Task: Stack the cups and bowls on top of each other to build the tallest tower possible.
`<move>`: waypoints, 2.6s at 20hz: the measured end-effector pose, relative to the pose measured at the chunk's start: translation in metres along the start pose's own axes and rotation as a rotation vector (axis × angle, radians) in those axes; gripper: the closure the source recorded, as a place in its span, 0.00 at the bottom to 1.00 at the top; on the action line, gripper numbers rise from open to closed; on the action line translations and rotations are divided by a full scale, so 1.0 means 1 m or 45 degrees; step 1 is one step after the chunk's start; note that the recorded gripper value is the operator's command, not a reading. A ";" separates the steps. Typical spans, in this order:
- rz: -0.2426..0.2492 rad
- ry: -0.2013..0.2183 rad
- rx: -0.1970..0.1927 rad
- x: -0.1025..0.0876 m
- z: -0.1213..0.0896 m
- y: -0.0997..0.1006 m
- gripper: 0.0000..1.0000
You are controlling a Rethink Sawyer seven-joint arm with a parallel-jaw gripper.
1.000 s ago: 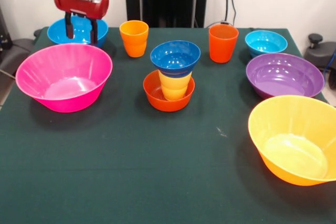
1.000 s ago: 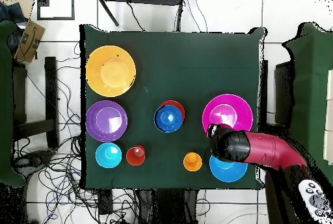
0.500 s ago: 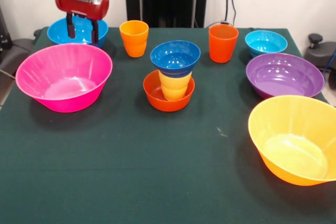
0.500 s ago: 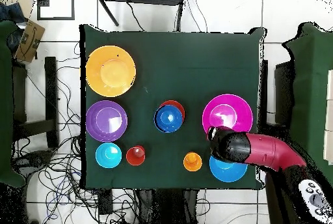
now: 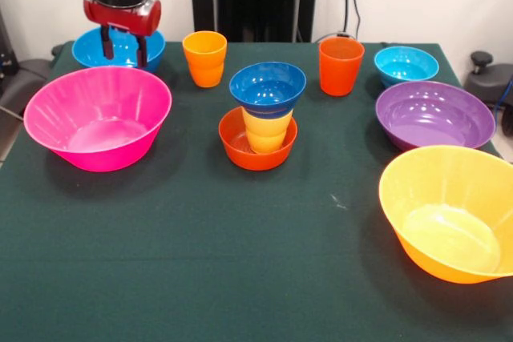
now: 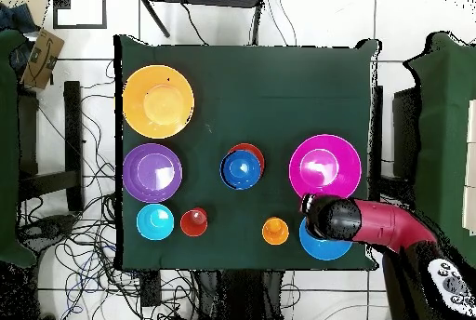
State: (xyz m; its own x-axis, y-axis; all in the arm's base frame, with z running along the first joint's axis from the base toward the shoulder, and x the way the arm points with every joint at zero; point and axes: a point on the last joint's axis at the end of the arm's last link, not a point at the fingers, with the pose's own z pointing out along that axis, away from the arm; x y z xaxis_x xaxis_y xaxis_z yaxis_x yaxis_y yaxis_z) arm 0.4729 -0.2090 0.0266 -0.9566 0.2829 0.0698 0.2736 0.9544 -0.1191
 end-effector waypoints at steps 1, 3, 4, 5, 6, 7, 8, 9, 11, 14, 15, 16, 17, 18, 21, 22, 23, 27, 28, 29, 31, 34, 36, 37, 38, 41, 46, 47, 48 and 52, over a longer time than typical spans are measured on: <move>0.001 0.005 0.001 0.001 0.002 -0.001 0.00; 0.002 0.011 0.002 0.003 0.004 -0.002 0.00; 0.003 0.013 0.002 0.004 0.004 -0.003 0.00; 0.005 0.014 0.002 0.004 0.005 -0.003 0.00; 0.004 0.014 0.002 0.004 0.005 -0.003 0.00; 0.004 0.014 0.002 0.004 0.005 -0.003 0.00; 0.005 0.014 0.003 0.004 0.005 -0.003 0.00; 0.005 0.014 0.003 0.004 0.004 -0.003 0.00; 0.005 0.014 0.002 0.004 0.004 -0.003 0.00; 0.004 0.012 0.003 0.004 0.004 -0.003 0.00; 0.004 0.010 0.003 0.003 0.003 -0.003 0.00; 0.004 0.006 0.004 0.003 0.002 -0.003 0.00; 0.003 0.004 0.004 0.002 0.001 -0.003 0.00; 0.003 0.001 0.006 0.002 -0.001 -0.004 0.00; 0.001 -0.019 0.013 -0.001 -0.010 -0.004 0.00; 0.001 -0.023 0.014 -0.001 -0.011 -0.004 0.00; 0.000 -0.028 0.016 -0.002 -0.014 -0.004 0.00; -0.007 -0.059 0.024 -0.007 -0.027 -0.002 0.00; -0.007 -0.068 0.025 -0.009 -0.030 -0.002 0.00; -0.007 -0.076 0.025 -0.010 -0.034 -0.001 0.00; -0.009 -0.106 0.021 -0.016 -0.046 0.004 0.00; -0.021 -0.131 0.012 -0.022 -0.056 0.012 0.00; -0.027 -0.139 0.007 -0.024 -0.058 0.015 0.00; -0.037 -0.150 -0.002 -0.026 -0.062 0.021 0.00; -0.043 -0.154 -0.007 -0.027 -0.063 0.024 0.00; -0.072 -0.169 -0.022 -0.030 -0.069 0.037 0.00; -0.120 -0.176 -0.047 -0.031 -0.071 0.059 0.00; -0.133 -0.176 -0.053 -0.031 -0.071 0.065 0.00; -0.136 -0.175 -0.054 -0.030 -0.071 0.067 0.00; -0.169 -0.167 -0.060 -0.025 -0.071 0.081 0.00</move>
State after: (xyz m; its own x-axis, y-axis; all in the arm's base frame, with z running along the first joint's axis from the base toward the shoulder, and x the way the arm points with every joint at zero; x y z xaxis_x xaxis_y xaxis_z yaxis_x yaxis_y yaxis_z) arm 0.5265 -0.1323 0.0858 -0.9887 0.1421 -0.0482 0.1453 0.9868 -0.0709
